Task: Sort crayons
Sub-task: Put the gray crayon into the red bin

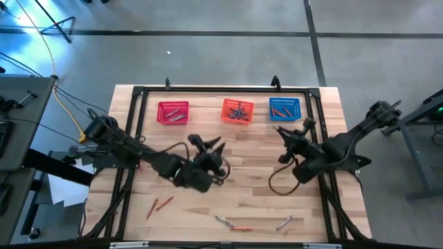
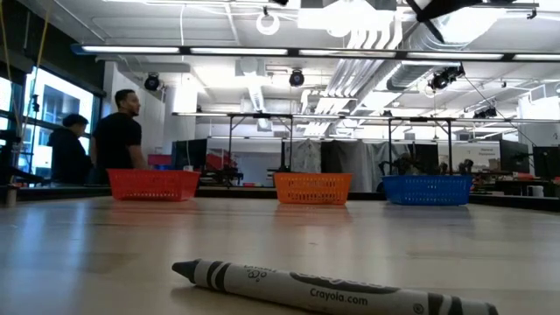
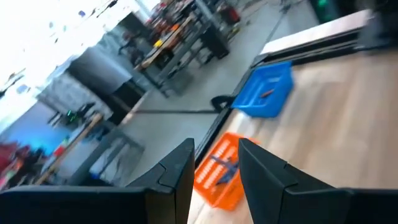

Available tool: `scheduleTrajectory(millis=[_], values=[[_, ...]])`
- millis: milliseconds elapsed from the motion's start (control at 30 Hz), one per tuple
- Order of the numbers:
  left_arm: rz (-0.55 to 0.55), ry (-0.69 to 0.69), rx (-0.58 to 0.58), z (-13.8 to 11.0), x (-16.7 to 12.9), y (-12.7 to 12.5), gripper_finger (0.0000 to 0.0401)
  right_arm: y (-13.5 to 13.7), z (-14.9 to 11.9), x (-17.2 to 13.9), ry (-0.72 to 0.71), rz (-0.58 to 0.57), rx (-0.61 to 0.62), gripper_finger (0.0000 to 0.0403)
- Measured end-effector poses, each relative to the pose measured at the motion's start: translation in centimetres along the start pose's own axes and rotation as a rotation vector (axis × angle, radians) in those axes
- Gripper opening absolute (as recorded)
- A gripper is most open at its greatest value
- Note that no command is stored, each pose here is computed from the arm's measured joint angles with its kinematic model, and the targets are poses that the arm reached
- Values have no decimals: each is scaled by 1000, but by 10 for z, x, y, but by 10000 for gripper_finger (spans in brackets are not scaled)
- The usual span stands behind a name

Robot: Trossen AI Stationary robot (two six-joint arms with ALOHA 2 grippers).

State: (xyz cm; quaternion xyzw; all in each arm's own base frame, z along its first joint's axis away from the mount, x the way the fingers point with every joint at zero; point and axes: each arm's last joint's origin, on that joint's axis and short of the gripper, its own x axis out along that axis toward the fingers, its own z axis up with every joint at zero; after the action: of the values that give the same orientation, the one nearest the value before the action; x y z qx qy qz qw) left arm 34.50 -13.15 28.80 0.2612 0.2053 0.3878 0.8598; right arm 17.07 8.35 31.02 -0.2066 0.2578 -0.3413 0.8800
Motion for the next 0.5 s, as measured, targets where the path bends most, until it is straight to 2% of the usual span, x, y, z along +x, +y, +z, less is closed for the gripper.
scheduleTrajectory(millis=[100, 167, 267, 367, 433, 500], values=[[41, 40, -59, -2, 23, 9, 110, -4, 5, 7, -37, -15, 29, 2], [20, 50, -104, -2, 39, 15, 110, -4, 8, 12, -65, 3, 46, 2], [-141, 5, -162, 5, 57, 19, 110, -2, 15, 17, -124, 66, 45, 2], [-343, -127, -172, 17, 63, 20, 110, -1, 23, 18, -237, 191, 52, 2], [-407, -212, -157, 24, 62, 20, 110, -3, 29, 16, -337, 281, 67, 3], [-408, -254, -142, 28, 56, 20, 110, -6, 32, 14, -431, 343, 81, 3]])
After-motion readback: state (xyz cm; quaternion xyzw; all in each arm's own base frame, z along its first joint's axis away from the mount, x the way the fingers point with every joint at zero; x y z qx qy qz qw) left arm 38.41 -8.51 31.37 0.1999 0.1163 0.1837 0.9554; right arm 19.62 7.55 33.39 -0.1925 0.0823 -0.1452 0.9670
